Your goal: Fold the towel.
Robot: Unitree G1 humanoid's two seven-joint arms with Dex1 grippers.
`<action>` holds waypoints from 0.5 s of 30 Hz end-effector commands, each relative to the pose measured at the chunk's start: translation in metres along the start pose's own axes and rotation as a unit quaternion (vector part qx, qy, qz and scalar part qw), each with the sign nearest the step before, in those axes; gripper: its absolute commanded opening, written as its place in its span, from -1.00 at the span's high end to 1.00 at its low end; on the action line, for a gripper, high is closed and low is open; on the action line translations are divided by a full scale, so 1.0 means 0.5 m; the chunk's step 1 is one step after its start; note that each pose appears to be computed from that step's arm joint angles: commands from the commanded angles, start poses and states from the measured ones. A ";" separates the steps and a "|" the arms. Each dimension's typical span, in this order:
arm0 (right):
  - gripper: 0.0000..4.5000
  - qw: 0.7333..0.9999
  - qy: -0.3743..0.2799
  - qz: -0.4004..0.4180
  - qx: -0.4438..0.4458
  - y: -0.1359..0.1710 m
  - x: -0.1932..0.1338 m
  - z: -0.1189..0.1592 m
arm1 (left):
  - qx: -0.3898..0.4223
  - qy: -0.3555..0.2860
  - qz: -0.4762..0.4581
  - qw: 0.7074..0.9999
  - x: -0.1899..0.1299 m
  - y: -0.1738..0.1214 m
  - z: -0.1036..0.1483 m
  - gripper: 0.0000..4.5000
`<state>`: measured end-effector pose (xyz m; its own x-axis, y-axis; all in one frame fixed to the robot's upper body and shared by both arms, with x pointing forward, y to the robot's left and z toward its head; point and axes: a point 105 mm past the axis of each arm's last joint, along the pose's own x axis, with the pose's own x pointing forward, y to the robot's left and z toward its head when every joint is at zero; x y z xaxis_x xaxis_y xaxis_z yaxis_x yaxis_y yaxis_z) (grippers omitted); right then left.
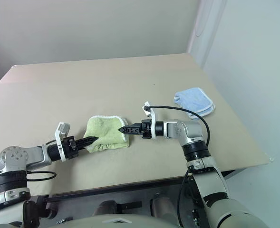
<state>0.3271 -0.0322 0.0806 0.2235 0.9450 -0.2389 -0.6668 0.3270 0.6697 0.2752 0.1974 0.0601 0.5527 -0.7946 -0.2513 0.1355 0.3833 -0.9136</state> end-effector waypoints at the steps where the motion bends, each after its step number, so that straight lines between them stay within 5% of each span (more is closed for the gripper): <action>1: -1.00 1.000 -0.018 0.015 -0.021 0.018 0.001 0.025 | 0.033 -0.028 0.000 0.999 -0.022 -0.023 0.036 1.00; 15: -1.00 0.999 -0.023 0.038 -0.031 0.031 0.007 0.021 | 0.074 -0.126 0.015 0.989 -0.130 -0.072 0.143 1.00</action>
<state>0.3251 -0.0306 0.0790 0.2206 0.9512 -0.2159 -0.6737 0.3086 0.6715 0.2894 0.2633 0.1117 0.7193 -0.6552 -0.2308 0.1694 0.4877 -0.8564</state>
